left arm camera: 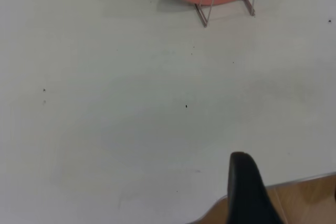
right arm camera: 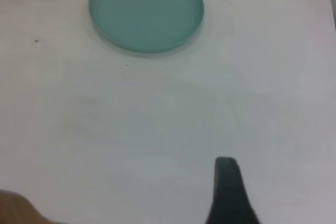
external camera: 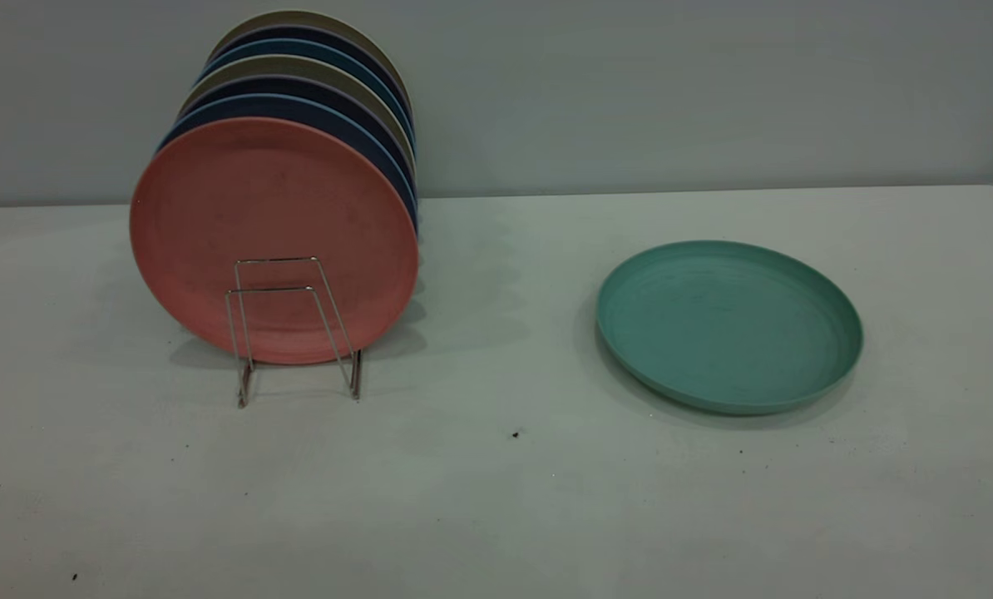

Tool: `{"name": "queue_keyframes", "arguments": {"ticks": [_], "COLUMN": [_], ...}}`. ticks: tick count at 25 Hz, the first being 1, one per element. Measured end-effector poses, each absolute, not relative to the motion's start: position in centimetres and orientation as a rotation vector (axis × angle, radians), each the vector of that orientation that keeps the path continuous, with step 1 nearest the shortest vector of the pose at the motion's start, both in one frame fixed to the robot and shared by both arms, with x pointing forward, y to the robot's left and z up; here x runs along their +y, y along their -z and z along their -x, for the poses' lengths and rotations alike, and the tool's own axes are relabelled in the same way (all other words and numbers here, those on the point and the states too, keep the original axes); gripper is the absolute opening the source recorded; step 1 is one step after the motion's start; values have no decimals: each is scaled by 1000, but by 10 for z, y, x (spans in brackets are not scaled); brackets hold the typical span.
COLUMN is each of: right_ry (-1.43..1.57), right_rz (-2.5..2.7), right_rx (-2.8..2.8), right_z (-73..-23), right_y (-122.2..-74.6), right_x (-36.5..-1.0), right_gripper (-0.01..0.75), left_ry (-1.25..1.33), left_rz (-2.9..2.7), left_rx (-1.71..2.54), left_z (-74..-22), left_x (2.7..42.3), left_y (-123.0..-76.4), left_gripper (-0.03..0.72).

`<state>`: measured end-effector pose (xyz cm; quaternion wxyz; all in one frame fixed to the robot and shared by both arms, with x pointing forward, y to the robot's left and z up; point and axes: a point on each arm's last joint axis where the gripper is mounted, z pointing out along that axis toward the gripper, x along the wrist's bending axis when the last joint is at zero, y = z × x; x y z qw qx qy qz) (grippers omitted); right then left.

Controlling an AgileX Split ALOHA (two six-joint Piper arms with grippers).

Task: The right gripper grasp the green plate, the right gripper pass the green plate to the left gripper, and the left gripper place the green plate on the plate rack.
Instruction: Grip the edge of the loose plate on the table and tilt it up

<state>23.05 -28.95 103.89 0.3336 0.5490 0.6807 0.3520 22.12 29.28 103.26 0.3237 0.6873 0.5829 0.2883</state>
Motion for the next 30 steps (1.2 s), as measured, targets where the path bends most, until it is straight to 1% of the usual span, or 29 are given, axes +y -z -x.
{"name": "queue_keyframes", "arguments": {"ticks": [7, 9, 12, 15, 20, 23, 30], "right_ry": [-920, -945, -1045, -1113, -1215, -1287, -1315], "right_rz": [-1425, -1377, -1294, -1281, -1366, -1445, -1629], "right_rx": [1769, 1739, 1674, 1677, 1821, 1879, 1944], "right_z": [-230, -232, -249, -279, -338, -374, -453], "right_y": [-1041, -1047, -1063, -1074, -1070, -1059, -1014], "right_x": [-290, -290, -286, -281, -268, -262, -256], "right_gripper": [511, 511, 511, 511, 511, 511, 511], "left_ry": [-760, -766, -702, -632, -570, -521, -448], "left_rz": [-1790, -1760, -1742, -1742, -1769, -1775, -1783], "left_rx": [1517, 1488, 1471, 1468, 1445, 1447, 1434], "left_z": [-222, -222, -230, -250, -292, -314, -350], "left_x": [292, 290, 286, 281, 276, 273, 268], "left_y": [-1034, -1038, -1042, -1049, -1057, -1057, -1050], "left_gripper": [431, 431, 431, 431, 431, 433, 488]}}
